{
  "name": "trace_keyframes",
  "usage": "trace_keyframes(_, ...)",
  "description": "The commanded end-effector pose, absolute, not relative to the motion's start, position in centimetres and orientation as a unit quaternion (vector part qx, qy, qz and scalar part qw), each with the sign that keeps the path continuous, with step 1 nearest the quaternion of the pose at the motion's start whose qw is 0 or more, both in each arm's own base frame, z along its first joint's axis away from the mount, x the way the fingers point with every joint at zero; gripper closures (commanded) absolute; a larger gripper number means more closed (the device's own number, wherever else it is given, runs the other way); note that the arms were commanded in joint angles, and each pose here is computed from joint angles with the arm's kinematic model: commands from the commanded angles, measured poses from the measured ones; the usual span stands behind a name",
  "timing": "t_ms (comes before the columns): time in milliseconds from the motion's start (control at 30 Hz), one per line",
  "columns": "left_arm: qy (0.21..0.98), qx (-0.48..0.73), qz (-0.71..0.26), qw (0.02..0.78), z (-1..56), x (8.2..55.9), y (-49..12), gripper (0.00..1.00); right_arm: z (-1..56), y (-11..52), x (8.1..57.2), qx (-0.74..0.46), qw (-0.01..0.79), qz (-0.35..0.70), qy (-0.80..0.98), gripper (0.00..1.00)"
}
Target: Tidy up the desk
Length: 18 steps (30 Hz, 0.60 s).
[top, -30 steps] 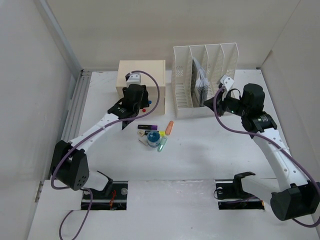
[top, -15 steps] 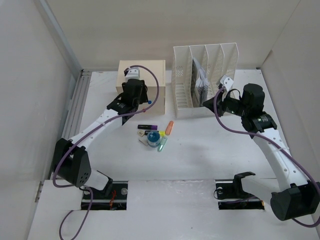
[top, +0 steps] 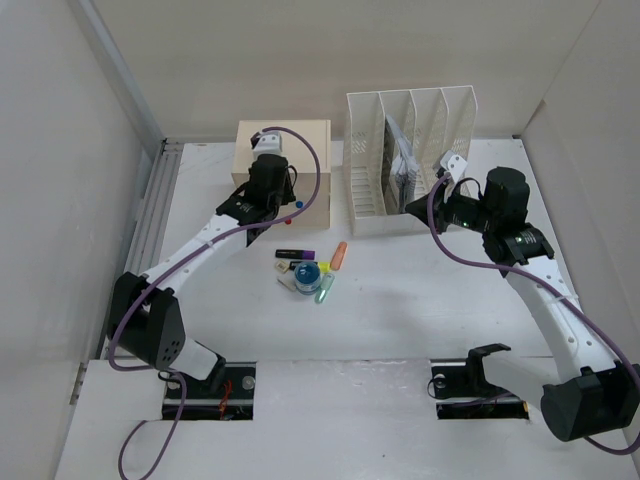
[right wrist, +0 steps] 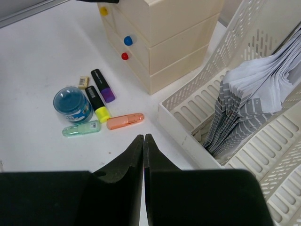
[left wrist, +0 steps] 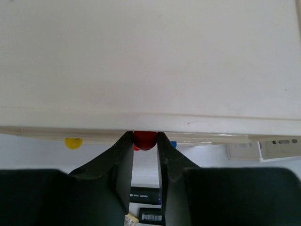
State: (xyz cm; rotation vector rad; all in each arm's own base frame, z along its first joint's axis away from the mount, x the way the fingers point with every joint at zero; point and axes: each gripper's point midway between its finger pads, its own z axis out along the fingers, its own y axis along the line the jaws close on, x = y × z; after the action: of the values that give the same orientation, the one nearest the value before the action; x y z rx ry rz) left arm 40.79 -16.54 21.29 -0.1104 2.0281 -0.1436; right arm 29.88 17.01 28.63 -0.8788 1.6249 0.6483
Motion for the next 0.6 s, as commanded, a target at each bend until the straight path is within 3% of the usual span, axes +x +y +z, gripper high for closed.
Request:
trace_keyframes(0, 0.839, -0.049, -0.057, 0.539, 22.3, 41.6, -16.4, 0.86, 29.2, 17.1, 29.5, -0.377, 0.564, 0.281, 0.679, 0.91)
trace_keyframes(133, 0.849, -0.054, -0.053, 0.522, 20.8, 41.0, -16.2, 0.98, 29.5, 17.1, 29.3, -0.378, 0.568, 0.28, 0.676, 0.91)
trace_keyframes(567, 0.861, -0.046, -0.108, 0.495, 20.0, 33.6, -18.1, 1.0, 29.1, 17.3, 29.0, -0.382, 0.562, 0.288, 0.675, 0.91)
